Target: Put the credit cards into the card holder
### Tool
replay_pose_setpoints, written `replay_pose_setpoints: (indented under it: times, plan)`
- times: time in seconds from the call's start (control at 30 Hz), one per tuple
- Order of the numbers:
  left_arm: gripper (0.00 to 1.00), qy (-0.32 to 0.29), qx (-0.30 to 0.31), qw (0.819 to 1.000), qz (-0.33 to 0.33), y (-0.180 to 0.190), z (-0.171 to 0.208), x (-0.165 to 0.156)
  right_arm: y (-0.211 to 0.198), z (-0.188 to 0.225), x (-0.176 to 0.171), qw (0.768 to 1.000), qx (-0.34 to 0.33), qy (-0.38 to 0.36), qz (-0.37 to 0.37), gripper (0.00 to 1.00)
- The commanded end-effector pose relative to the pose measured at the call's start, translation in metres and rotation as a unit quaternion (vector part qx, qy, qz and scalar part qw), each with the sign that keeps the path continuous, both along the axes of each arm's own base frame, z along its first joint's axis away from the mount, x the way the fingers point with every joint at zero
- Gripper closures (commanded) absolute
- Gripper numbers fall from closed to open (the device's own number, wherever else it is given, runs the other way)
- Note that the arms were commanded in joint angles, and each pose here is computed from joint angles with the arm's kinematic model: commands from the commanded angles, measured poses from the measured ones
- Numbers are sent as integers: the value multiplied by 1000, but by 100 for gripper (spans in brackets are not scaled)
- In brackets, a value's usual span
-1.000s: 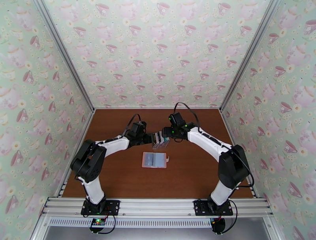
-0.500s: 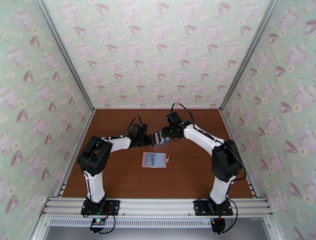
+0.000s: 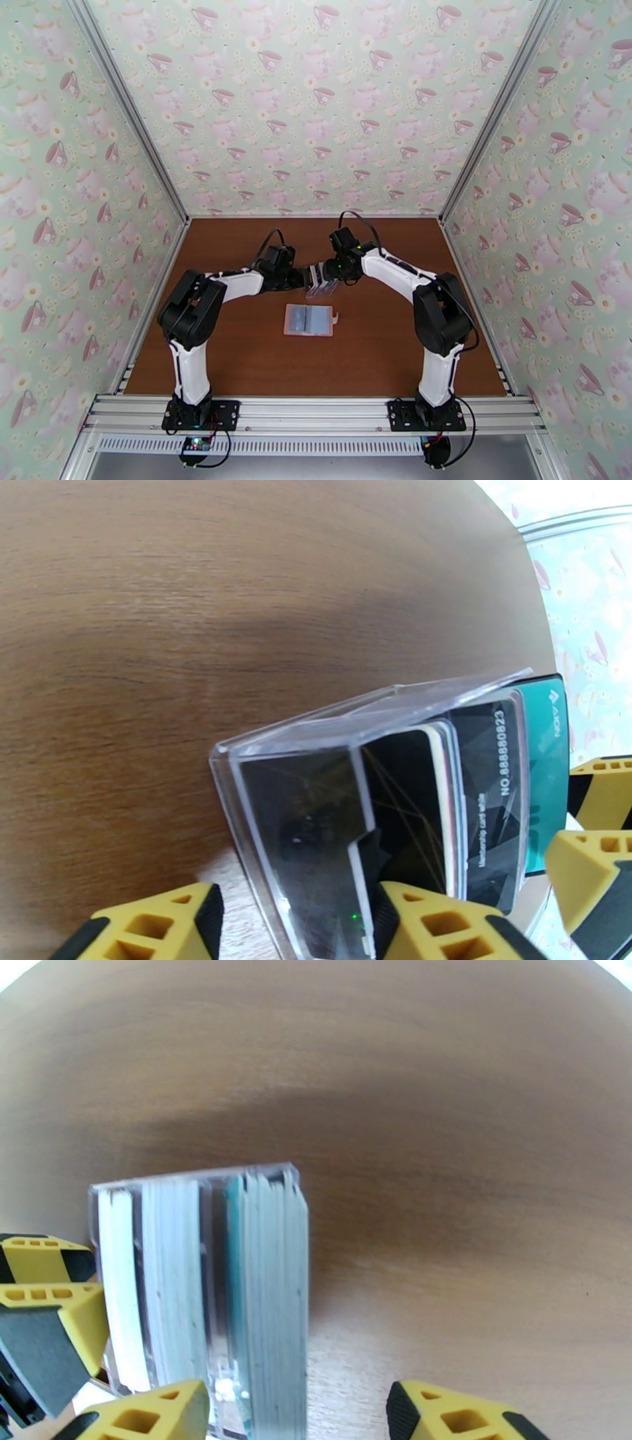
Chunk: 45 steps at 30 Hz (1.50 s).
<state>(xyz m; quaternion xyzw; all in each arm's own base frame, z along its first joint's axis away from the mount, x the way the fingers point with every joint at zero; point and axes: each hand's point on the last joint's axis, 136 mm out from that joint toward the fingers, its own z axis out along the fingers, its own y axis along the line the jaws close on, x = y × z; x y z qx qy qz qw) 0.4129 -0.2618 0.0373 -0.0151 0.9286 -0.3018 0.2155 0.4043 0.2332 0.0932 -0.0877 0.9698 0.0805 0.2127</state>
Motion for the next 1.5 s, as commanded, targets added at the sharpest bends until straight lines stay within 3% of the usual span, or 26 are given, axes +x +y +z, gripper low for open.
replay_pose_setpoints:
  times: [0.0,0.57,1.23,1.47]
  plan:
    - [35,13,36,999,14,14,-18,5,3,-4,4,1000,-4,7,11,37]
    - [35,26,39,999,12,16,-23,4,-16,-15,11,998,-69,6,-4,39]
    - [35,29,42,999,16,19,-22,3,-25,12,19,996,-89,-26,-16,43]
    - [35,30,39,999,17,19,-22,4,-23,15,20,996,-87,-26,-12,56]
